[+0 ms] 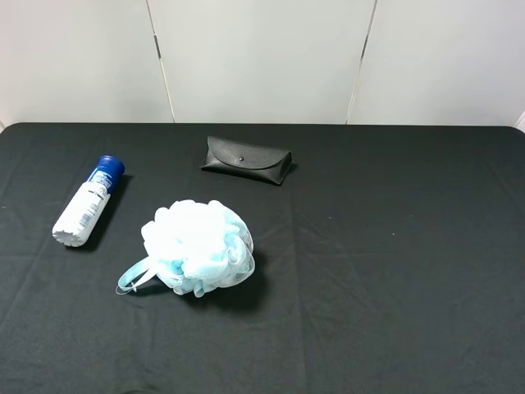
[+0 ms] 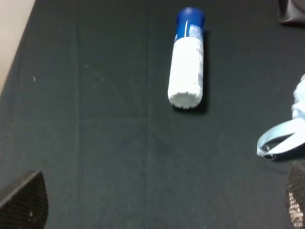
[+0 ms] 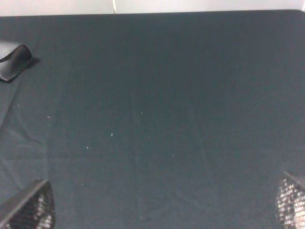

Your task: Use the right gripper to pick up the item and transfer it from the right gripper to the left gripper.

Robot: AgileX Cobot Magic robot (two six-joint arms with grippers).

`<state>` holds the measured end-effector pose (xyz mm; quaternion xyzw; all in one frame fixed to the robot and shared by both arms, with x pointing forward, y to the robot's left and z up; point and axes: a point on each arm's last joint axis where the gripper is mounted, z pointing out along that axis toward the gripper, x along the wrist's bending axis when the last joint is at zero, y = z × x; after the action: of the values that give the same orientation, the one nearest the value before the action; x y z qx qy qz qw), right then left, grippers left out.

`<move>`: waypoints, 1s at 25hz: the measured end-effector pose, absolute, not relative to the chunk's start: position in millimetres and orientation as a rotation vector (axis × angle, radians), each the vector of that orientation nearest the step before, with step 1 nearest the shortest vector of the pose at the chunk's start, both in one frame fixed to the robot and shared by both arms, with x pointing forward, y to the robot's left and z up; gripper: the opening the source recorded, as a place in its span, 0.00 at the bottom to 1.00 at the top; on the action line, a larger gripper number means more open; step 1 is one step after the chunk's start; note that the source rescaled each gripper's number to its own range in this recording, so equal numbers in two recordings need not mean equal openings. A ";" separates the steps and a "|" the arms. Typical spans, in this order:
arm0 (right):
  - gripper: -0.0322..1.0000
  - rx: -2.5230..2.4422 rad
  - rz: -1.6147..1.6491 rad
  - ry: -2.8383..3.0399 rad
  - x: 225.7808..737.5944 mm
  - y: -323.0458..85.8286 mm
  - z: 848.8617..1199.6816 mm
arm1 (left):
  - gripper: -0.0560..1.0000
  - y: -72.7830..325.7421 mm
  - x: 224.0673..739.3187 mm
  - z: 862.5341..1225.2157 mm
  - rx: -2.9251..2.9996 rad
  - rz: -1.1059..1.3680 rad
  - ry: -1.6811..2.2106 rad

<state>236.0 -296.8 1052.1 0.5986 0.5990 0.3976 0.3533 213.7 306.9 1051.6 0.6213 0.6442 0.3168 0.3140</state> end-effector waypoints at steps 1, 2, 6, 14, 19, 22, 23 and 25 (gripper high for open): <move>1.00 1.548 1.028 1.549 236.0 -296.8 1052.1 | 1.00 306.7 215.7 1047.0 1.645 0.820 1.713; 1.00 1.548 1.028 1.549 236.0 -296.8 1052.1 | 1.00 306.6 216.9 1044.2 1.648 0.810 1.723; 1.00 1.548 1.028 1.549 236.0 -296.8 1052.1 | 1.00 306.4 217.6 1043.0 1.647 0.805 1.726; 1.00 1.548 1.028 1.549 236.0 -296.8 1052.1 | 1.00 305.9 223.9 1042.2 1.616 0.834 1.690; 1.00 1.548 1.028 1.549 236.0 -296.8 1052.1 | 1.00 304.5 227.2 1039.3 1.619 0.829 1.672; 1.00 1.548 1.028 1.549 236.0 -296.8 1052.1 | 1.00 301.7 227.2 1039.4 1.643 0.810 1.635; 1.00 1.548 1.028 1.549 236.0 -296.8 1052.1 | 1.00 301.3 227.2 1039.4 1.652 0.810 1.626; 1.00 1.548 1.028 1.549 236.0 -296.8 1052.1 | 1.00 300.8 227.2 1039.4 1.658 0.808 1.619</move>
<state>236.0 -296.8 1052.1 0.5986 0.5990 0.3976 0.3533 227.2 300.8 1039.4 0.6359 0.6212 0.3100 0.3371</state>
